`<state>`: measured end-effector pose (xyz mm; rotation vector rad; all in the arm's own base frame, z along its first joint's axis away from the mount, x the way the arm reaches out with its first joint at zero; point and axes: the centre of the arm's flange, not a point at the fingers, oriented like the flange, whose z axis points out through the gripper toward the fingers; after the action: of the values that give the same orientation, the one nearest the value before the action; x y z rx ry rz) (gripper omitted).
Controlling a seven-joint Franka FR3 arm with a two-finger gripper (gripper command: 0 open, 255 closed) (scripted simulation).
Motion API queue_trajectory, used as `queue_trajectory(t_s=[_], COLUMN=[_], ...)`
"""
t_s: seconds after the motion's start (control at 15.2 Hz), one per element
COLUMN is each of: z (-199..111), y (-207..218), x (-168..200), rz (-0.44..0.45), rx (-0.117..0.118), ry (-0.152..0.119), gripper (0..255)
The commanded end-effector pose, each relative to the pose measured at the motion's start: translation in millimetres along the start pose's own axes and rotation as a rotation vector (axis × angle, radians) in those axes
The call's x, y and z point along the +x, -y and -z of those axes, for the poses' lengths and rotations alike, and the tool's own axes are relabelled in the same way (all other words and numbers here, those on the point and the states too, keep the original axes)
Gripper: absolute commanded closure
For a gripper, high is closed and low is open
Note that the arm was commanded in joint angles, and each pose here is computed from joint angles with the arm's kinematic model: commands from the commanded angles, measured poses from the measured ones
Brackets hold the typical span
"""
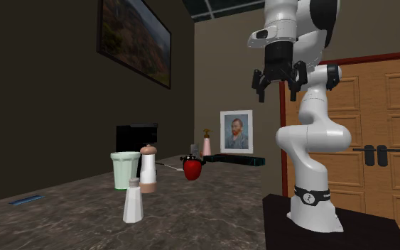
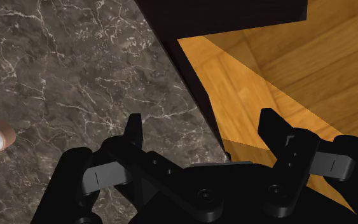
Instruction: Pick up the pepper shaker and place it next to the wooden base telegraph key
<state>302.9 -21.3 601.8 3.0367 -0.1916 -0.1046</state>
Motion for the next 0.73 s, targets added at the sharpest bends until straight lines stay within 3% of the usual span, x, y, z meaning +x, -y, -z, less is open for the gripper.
queue_trajectory(t_s=[0.0, 0.66], z=[0.0, -64.5], y=[0.0, -83.4], x=[0.0, 79.3], rz=[0.0, 0.037], rx=[0.0, 0.041], ry=[0.0, -0.043], gripper=[0, 0])
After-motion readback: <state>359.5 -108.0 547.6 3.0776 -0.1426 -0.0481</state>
